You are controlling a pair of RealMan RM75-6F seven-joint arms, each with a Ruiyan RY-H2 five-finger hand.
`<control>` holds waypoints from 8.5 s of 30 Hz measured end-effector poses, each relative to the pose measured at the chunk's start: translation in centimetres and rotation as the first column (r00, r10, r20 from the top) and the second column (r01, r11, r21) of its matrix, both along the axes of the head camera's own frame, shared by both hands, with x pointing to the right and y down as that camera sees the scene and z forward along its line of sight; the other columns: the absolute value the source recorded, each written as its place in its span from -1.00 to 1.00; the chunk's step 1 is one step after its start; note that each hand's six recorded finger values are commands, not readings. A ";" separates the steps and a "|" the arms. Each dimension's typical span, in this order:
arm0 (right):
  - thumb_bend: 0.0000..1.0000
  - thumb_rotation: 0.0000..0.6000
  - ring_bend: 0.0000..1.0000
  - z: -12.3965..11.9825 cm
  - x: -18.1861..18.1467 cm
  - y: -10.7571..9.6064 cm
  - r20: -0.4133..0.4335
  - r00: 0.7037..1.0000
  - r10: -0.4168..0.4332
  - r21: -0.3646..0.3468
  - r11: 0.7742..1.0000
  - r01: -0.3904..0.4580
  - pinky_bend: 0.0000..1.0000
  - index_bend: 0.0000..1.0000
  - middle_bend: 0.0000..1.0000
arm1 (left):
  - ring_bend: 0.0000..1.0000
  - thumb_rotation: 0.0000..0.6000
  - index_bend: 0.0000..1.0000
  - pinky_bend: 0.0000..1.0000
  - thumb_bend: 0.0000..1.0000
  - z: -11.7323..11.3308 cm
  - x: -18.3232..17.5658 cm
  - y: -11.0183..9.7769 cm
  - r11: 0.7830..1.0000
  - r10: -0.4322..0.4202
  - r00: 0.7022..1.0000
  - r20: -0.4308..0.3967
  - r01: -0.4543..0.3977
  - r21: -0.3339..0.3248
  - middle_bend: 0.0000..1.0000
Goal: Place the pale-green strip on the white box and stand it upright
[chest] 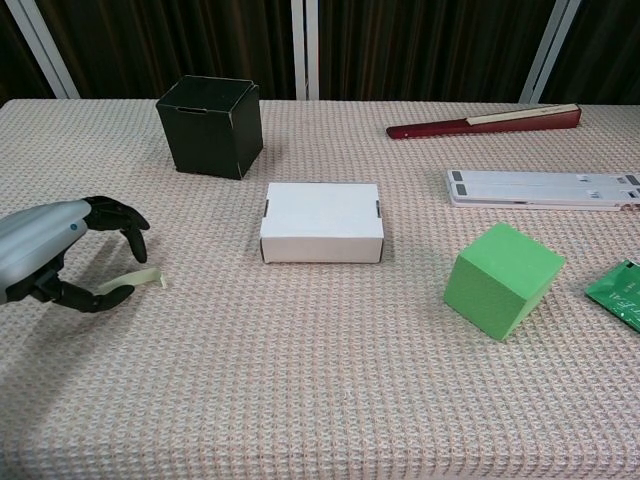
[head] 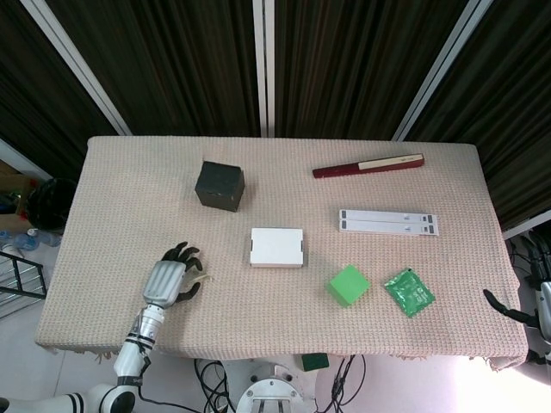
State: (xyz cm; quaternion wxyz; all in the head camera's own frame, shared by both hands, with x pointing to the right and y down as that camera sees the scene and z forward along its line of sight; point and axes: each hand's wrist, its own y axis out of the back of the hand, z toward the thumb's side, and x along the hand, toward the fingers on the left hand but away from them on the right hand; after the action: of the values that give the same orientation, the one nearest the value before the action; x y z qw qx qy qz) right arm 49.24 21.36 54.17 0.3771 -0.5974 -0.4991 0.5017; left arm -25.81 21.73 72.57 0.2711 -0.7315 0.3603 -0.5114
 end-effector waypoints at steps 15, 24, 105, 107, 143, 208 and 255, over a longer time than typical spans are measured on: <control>-0.63 0.47 -1.00 0.4 0.0 0.0 -0.004 1.000 -0.002 -0.011 1.000 0.002 -1.00 -1.00 -1.00 | -0.82 1.00 0.02 -0.62 -0.38 0.5 0.1 -0.4 1.000 -0.005 1.000 -0.005 0.005 -0.017 -0.56; -0.62 0.48 -1.00 0.5 0.1 0.1 -0.008 1.000 0.000 -0.013 1.000 0.000 -1.00 -1.00 -1.00 | -0.82 1.00 0.07 -0.62 -0.29 0.8 0.0 -0.3 1.000 -0.010 1.000 -0.006 0.009 -0.027 -0.55; -0.62 0.47 -1.00 0.4 2.8 0.5 -0.025 0.998 0.062 -0.002 0.998 -0.062 -1.00 -1.00 -1.00 | -0.80 1.00 0.20 -0.61 -0.15 -0.2 18.1 -9.9 0.979 0.202 0.974 -0.103 -0.202 0.014 -0.49; -0.62 0.47 -1.00 0.5 2.8 0.4 -0.026 0.998 0.063 -0.002 0.998 -0.063 -1.00 -1.00 -1.00 | -0.80 1.00 0.20 -0.61 -0.15 0.0 18.0 -10.1 0.980 0.200 0.975 -0.097 -0.200 0.015 -0.49; -0.64 0.47 -1.00 0.5 0.5 -0.5 -0.010 0.999 -0.038 -0.014 0.999 0.038 -1.00 -1.00 -1.00 | -0.80 1.00 -0.38 -0.62 -0.43 -4.5 10.7 -8.8 0.986 0.147 0.986 -0.074 -0.140 0.094 -0.57; 1.00 1.00 0.91 12.2 -37.4 -7.9 -0.199 0.575 -0.793 -0.643 0.549 0.535 0.58 -1.00 1.00 | -0.84 1.00 -0.40 -0.59 -0.50 -7.9 -17.9 -0.6 0.944 -0.315 0.948 -0.043 0.318 0.094 -0.66; 1.00 1.00 0.91 13.5 -37.0 -7.8 -0.157 0.582 -0.798 -0.657 0.524 0.542 0.58 -0.58 1.00 | -0.84 1.00 -0.40 -0.60 -0.50 -7.5 -18.2 -0.2 0.942 -0.328 0.945 -0.013 0.328 0.075 -0.66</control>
State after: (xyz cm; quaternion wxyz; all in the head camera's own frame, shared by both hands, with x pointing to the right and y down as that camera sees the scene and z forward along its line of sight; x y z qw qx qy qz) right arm 12.23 13.59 67.67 0.4614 -0.6951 0.0438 0.5496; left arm -44.05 21.48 65.04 0.2101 -0.6507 0.4962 -0.5350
